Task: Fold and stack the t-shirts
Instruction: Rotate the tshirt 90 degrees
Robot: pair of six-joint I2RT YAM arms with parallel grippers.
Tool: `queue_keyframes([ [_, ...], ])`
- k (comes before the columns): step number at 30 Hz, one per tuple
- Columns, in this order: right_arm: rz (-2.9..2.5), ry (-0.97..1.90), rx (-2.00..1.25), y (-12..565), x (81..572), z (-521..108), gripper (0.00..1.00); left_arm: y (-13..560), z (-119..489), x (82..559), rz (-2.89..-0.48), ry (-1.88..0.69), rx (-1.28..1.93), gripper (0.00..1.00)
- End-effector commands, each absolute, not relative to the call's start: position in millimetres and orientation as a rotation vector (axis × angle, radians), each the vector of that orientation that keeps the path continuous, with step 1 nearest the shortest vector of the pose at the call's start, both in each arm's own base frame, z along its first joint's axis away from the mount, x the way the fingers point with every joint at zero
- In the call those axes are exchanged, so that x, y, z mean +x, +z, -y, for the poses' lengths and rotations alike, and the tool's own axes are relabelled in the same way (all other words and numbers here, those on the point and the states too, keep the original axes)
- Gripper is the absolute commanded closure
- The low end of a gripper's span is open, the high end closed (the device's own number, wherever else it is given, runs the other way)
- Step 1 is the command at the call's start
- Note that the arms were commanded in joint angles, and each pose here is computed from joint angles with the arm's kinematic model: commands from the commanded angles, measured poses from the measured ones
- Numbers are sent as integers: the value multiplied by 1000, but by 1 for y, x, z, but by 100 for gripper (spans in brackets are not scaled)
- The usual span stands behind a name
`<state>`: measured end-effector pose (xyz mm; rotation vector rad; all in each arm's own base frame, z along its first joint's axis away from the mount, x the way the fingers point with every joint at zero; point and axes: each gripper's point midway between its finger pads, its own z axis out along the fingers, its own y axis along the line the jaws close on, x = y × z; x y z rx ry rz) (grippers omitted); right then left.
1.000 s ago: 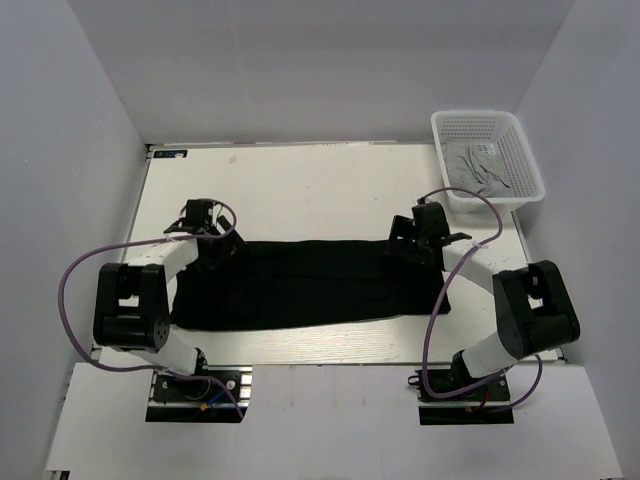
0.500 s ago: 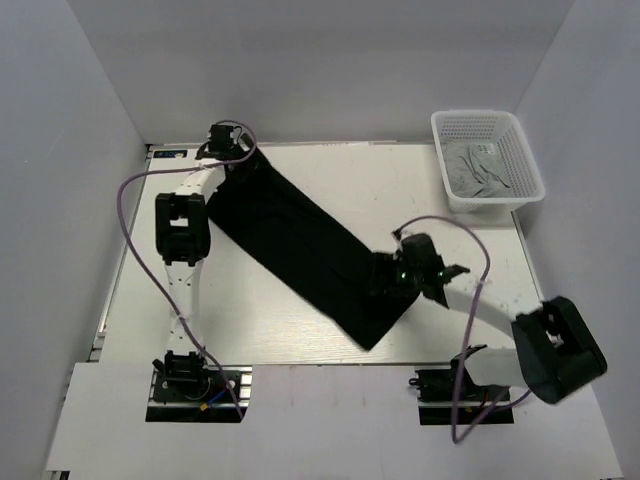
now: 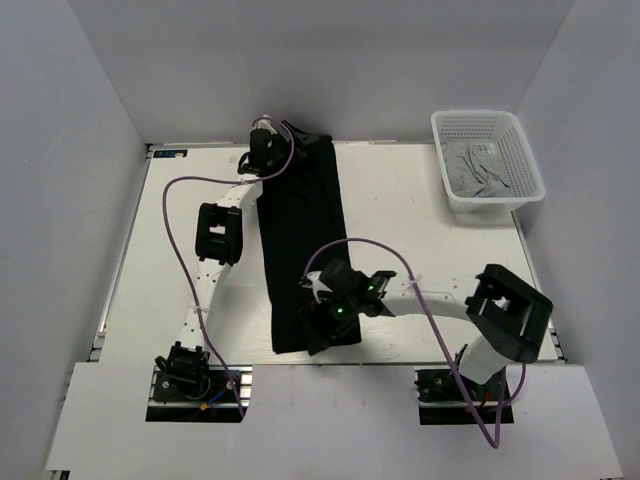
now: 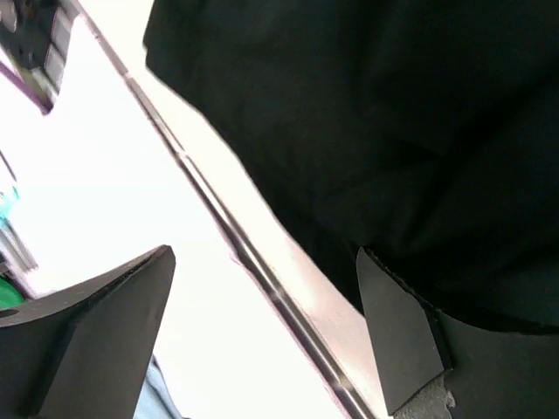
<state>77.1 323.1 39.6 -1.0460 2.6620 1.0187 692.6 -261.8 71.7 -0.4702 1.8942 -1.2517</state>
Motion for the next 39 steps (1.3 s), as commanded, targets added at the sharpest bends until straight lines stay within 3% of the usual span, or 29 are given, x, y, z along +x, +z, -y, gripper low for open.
queue_keyframes([
  [1,-2659,943,-1287,32,55,-324,10,-19,253,685,-2037,-1103,-699,0],
  [9,-2374,943,-1360,72,54,-362,10,25,251,701,-1936,-1084,-611,0],
  [14,-2257,976,-1328,91,52,-371,10,115,244,702,-1865,-999,-457,0],
  [22,-2163,972,-1178,119,59,-381,10,311,209,677,-1641,-817,-344,0],
  [25,-2168,938,-1064,124,70,-377,10,323,207,660,-1685,-806,-320,0],
  [26,-2169,922,-1040,123,73,-372,10,344,206,646,-1676,-817,-310,0],
  [29,-2173,886,-958,122,80,-359,10,322,213,608,-1833,-858,-259,0],
  [30,-2176,851,-925,119,86,-354,10,286,211,591,-1945,-841,-287,0],
  [32,-2187,781,-836,115,97,-336,10,304,209,534,-1984,-810,-272,0],
  [33,-2183,739,-792,115,105,-330,10,240,201,499,-2125,-747,-319,0],
  [34,-2212,697,-759,106,107,-318,10,295,196,465,-1961,-757,-306,0],
  [35,-2202,665,-697,111,116,-310,10,226,187,425,-2072,-733,-389,0],
  [39,-2299,549,-521,98,124,-268,10,210,168,335,-2005,-800,-408,0],
])
